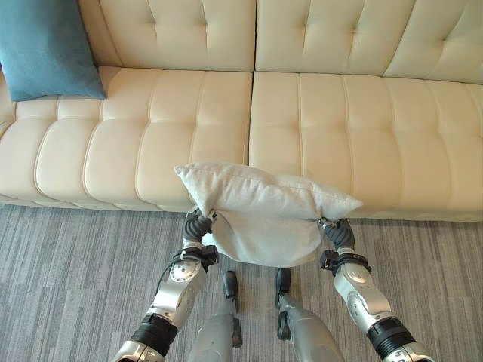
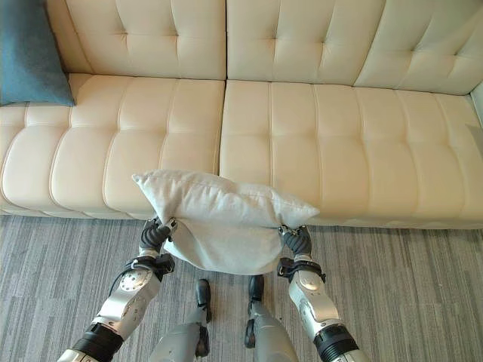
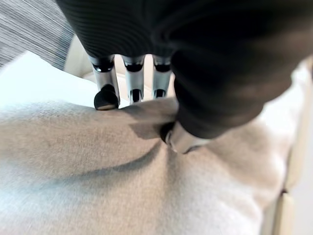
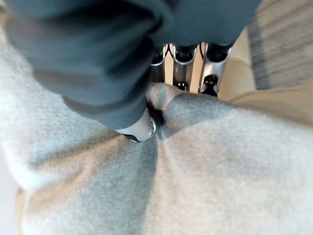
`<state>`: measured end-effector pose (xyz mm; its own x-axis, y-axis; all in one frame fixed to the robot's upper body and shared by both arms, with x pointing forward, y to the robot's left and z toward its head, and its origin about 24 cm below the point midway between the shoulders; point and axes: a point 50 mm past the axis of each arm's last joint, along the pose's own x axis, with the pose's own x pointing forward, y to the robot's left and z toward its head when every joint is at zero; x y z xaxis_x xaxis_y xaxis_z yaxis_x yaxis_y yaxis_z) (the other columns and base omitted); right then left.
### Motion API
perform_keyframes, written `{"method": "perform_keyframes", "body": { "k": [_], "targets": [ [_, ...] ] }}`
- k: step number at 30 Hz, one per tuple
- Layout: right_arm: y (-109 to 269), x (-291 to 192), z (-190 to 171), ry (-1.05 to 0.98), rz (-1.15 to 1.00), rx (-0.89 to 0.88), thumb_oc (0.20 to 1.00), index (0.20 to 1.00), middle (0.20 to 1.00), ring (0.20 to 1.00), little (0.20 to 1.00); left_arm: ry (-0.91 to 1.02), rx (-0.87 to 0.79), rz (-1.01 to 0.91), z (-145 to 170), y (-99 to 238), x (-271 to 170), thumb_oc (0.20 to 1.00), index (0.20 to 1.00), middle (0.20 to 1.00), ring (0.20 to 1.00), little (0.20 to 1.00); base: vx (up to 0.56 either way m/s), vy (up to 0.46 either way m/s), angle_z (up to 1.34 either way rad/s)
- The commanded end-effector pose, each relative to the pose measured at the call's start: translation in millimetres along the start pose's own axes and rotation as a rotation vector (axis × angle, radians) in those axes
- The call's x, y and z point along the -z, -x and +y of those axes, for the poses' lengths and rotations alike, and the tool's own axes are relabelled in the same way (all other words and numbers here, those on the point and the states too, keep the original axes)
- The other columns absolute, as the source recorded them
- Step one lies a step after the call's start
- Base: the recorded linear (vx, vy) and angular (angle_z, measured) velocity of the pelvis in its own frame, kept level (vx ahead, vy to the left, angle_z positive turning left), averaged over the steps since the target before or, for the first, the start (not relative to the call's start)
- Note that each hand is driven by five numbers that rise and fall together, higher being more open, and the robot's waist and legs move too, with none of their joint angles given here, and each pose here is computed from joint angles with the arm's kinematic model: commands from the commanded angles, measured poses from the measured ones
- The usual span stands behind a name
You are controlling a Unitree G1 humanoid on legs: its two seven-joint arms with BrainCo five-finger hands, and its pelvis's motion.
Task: Pick up all the scattered cushions and arrange them neatly on the sofa.
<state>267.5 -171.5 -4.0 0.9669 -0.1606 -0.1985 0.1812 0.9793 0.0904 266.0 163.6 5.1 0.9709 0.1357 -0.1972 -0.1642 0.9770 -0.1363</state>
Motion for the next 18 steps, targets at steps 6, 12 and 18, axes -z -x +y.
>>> {"method": "perform_keyframes", "body": {
  "k": [6,12,18],
  "targets": [
    [18.7,-4.5,-7.4,0.010,-0.059,-0.063,0.200,0.200,0.200,0.200,0.200,-0.024,0.098,-0.016,-0.1,18.3,3.5,0.200,0.200,0.200,0.200,0.200,0.07,-0.017,0.03],
    [32.3,-3.6,-12.5,0.013,-0.071,-0.065,0.200,0.200,0.200,0.200,0.200,-0.018,0.080,0.008,4.9,30.1,10.1,0.200,0.200,0.200,0.200,0.200,0.07,-0.047,-0.01],
    [29.3,-11.1,-17.7,0.090,-0.103,-0.053,0.200,0.200,0.200,0.200,0.200,-0.028,0.058,-0.023,7.7,28.8,2.9,0.200,0.200,0.200,0.200,0.200,0.02,-0.157,0.01]
  ]
}}
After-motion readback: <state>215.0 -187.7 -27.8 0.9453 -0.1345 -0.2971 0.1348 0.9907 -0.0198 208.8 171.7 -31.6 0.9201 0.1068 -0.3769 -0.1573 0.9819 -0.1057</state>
